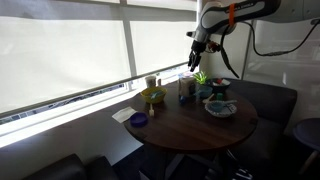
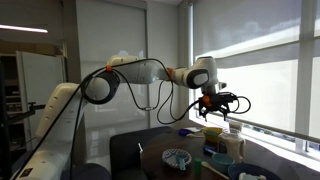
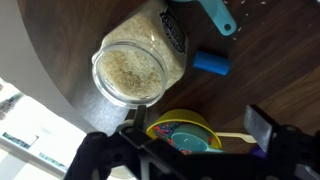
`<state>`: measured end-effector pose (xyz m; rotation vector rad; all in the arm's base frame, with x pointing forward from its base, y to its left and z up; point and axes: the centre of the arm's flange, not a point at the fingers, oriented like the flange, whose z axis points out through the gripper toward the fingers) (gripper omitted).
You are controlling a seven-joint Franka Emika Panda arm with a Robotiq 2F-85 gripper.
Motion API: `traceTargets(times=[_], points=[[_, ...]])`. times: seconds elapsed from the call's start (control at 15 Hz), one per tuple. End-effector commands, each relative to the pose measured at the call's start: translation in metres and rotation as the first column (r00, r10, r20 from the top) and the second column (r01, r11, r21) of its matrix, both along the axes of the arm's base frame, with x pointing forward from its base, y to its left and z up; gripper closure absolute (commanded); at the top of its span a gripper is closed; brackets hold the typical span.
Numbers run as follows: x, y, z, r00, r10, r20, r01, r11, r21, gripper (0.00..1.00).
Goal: Move the container to the left
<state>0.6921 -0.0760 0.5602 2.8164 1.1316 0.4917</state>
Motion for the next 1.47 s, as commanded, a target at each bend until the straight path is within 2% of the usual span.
traceTargets(times=[0.0,0.07,0.2,0.27,0.53,0.8,1.0,1.4], points=[[0.014,-0.007,-0.013,0.993,-0.049,-0.112,0.046,0.998,-0.031,0.0],[0.01,-0.01,-0.02,0.99,-0.08,-0.112,0.078,0.997,-0.023,0.0],[0.004,-0.022,-0.031,0.987,-0.149,-0.064,0.154,0.984,0.085,0.0],[0.005,-0.014,-0.027,0.992,-0.089,-0.088,0.092,0.996,0.023,0.0],[0.006,-0.026,-0.03,0.987,-0.136,-0.08,0.141,0.988,0.062,0.0],[0.012,-0.017,-0.036,0.992,-0.123,-0.029,0.124,0.992,0.011,0.0],[0.021,-0.013,-0.037,0.994,-0.109,0.001,0.109,0.994,0.005,0.0],[0.022,-0.003,-0.053,0.994,-0.032,-0.105,0.034,0.999,0.011,0.0]])
